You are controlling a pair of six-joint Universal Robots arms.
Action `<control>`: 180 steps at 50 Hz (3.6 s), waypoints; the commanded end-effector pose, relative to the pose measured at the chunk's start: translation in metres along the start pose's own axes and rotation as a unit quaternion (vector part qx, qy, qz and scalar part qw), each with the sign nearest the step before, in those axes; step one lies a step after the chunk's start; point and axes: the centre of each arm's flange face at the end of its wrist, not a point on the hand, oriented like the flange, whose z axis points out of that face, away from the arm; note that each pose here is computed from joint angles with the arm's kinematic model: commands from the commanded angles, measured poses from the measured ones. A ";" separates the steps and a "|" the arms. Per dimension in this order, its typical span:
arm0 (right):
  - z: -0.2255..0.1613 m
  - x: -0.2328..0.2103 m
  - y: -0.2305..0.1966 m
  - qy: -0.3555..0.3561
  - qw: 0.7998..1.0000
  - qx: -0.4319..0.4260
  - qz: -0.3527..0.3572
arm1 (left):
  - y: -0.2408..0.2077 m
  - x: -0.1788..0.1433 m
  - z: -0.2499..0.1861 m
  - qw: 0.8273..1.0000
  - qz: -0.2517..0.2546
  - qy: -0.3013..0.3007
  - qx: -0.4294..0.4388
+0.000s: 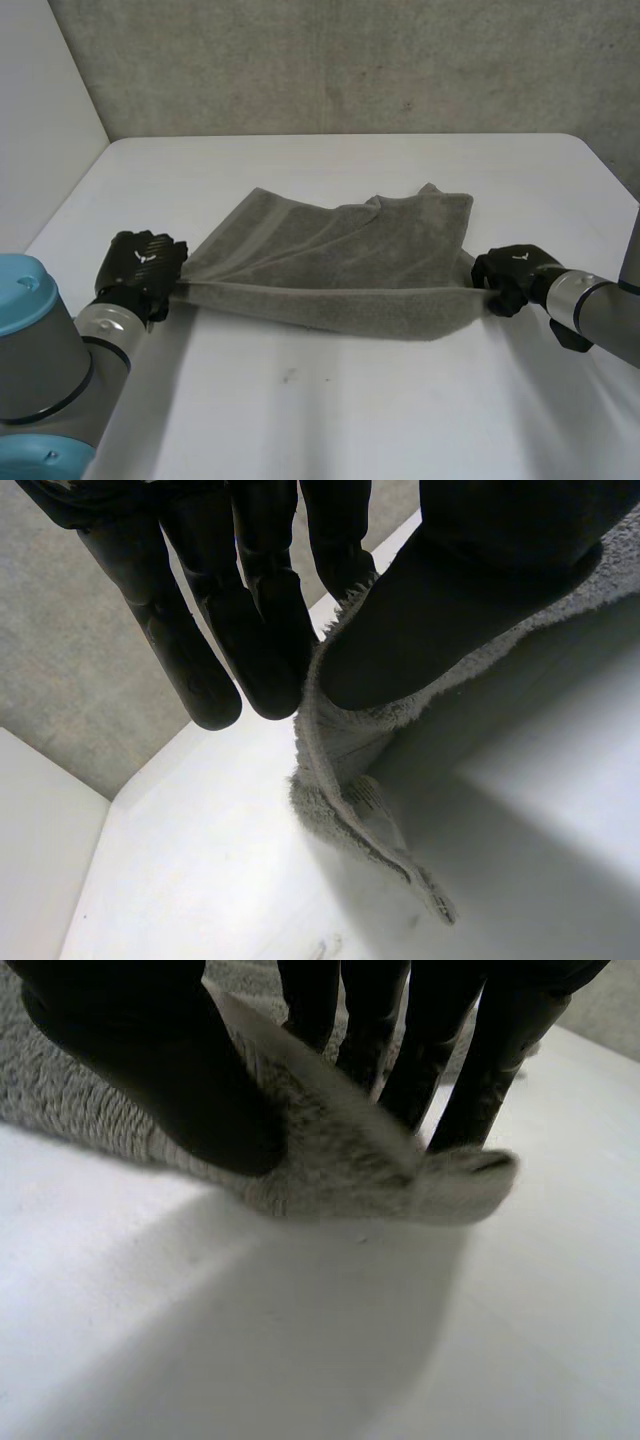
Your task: Fold the towel.
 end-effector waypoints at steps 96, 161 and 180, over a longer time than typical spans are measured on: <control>-0.004 -0.028 -0.009 -0.006 0.995 0.050 -0.082 | 0.018 -0.002 0.047 0.998 -0.019 0.058 -0.016; -0.053 0.012 -0.021 0.075 0.987 -0.027 -0.140 | 0.008 -0.023 0.001 0.999 0.001 0.028 -0.028; -0.132 0.003 -0.033 0.048 0.983 -0.061 -0.167 | -0.017 -0.029 -0.090 0.995 0.059 0.054 -0.052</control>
